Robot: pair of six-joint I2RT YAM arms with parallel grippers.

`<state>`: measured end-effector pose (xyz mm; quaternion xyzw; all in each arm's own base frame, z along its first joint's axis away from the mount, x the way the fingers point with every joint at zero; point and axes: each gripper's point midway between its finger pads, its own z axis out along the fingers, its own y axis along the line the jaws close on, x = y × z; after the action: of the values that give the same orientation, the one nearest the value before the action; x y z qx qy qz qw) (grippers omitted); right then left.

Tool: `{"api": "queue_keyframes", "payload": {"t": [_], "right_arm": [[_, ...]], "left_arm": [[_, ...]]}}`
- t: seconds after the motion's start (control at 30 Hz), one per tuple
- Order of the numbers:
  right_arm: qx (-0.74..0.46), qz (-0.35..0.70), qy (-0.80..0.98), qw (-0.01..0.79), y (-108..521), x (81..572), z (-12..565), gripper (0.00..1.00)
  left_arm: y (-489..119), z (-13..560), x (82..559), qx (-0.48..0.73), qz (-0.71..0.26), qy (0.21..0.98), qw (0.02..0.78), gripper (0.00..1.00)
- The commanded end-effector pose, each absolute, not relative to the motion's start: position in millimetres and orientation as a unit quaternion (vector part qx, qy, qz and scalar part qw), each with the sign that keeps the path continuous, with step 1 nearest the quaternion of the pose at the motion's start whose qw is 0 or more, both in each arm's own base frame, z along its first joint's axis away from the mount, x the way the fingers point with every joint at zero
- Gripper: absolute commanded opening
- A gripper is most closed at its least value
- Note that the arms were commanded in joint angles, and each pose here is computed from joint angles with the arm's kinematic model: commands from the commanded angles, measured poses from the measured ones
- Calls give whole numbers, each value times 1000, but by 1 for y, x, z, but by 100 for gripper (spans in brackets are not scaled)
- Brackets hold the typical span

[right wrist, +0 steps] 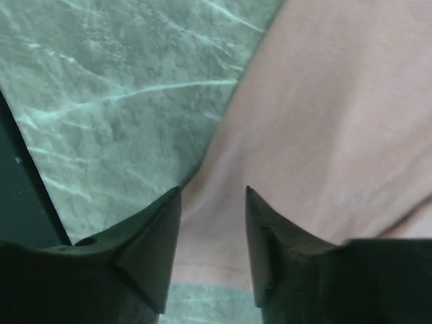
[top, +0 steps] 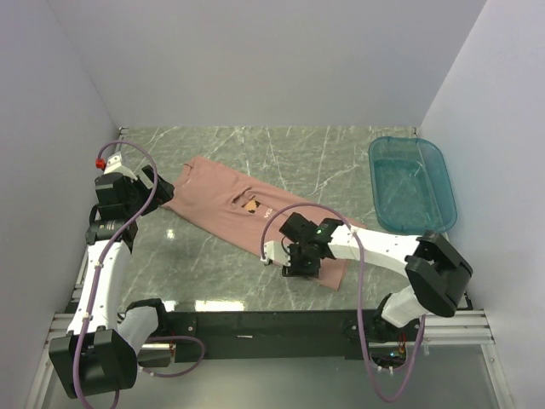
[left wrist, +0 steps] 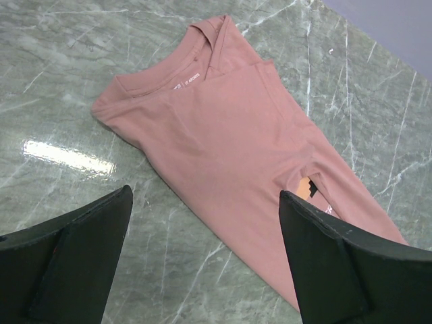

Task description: Fold and stack the t-shirts

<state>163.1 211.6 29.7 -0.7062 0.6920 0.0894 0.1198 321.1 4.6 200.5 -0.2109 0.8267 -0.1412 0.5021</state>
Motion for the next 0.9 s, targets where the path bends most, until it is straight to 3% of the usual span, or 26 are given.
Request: {"api": "queue_keyframes", "payload": {"t": [0.0,0.3,0.57,0.87], "right_arm": [[-696,96,688,184,223,188,75,54],[-573,177,742,301,240,287,144,58],[-377,273,833,300,244,396,149,58],[-271,297,889,222,230,446,95,58]], "left_arm": [[2,216,324,-195,-148,814,527,95],[1,217,324,-192,-150,813,529,95],[2,214,325,-193,-148,815,525,95],[1,213,326,-192,-150,817,523,95]]}}
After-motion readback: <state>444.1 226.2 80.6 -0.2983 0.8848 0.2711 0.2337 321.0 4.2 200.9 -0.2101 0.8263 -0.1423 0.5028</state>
